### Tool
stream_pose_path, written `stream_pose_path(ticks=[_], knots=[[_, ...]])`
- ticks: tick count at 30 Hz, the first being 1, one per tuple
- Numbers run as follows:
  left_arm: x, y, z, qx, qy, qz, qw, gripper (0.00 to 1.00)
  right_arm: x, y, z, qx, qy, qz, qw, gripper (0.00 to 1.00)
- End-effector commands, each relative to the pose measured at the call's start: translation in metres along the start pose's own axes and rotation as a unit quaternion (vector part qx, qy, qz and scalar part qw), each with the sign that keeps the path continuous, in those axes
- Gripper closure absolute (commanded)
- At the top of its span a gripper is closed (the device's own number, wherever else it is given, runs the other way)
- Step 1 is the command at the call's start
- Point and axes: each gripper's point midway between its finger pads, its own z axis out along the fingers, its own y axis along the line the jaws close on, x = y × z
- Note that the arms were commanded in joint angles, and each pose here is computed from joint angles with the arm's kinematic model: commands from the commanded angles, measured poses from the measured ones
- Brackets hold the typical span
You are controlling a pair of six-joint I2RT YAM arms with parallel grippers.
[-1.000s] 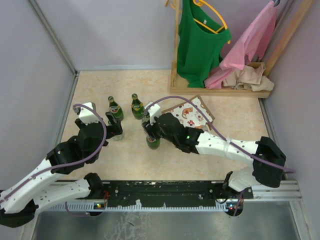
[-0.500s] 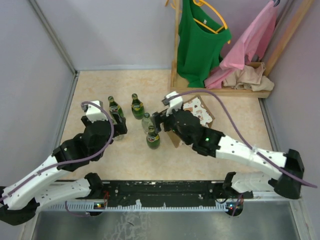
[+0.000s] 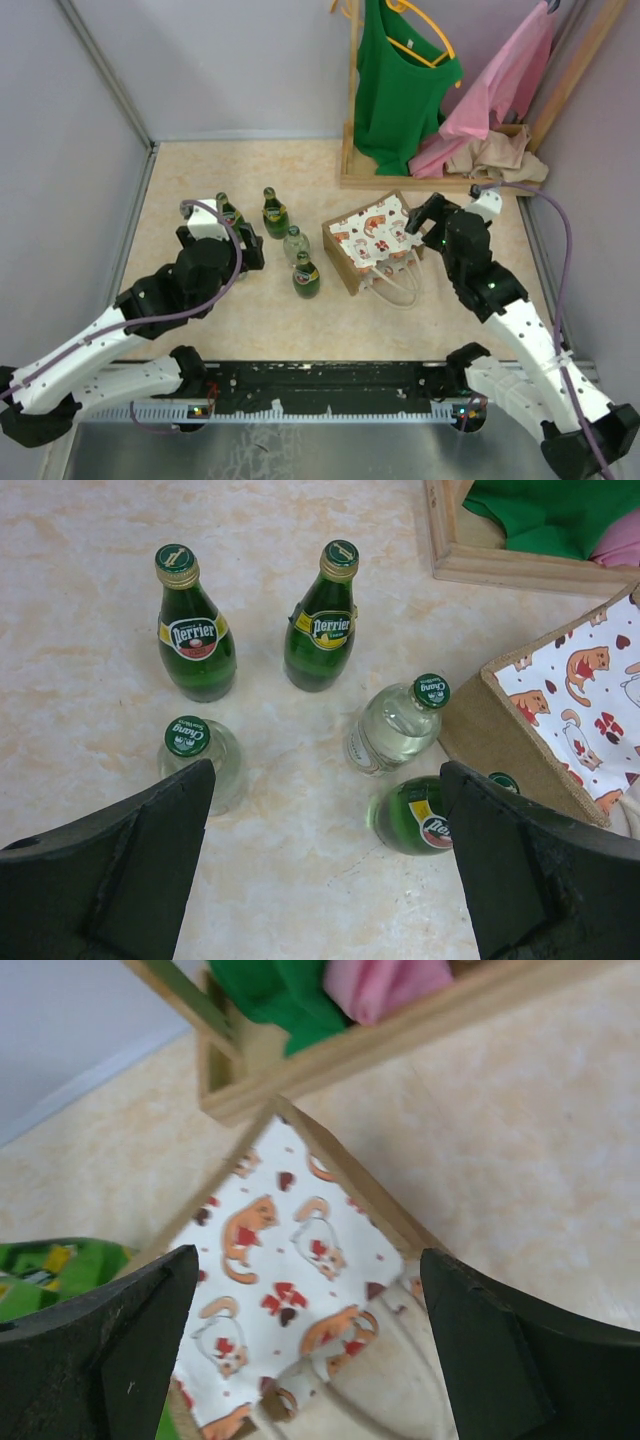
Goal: Take the beverage out of the canvas bag
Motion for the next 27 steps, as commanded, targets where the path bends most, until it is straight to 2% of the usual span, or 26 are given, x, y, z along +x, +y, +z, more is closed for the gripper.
stream_pose_path(ticks=[1, 5, 14, 27], knots=[[-0.002, -0.008, 0.001, 0.016, 0.0, 0.006, 1.0, 0.01, 0.047, -0.031, 0.005, 0.021, 0.097, 0.066, 0.993, 0.07], [0.001, -0.012, 0.004, 0.02, 0.007, 0.013, 1.0, 0.01, 0.08, -0.046, 0.01, 0.03, 0.144, 0.095, 0.985, 0.04], [0.007, -0.02, 0.009, 0.025, 0.017, 0.022, 0.999, 0.0, 0.107, -0.043, 0.008, 0.005, 0.177, 0.114, 0.978, 0.01], [0.011, -0.024, 0.011, 0.031, 0.025, 0.022, 0.999, 0.01, 0.138, -0.026, 0.044, -0.052, 0.174, 0.183, 0.966, 0.01]])
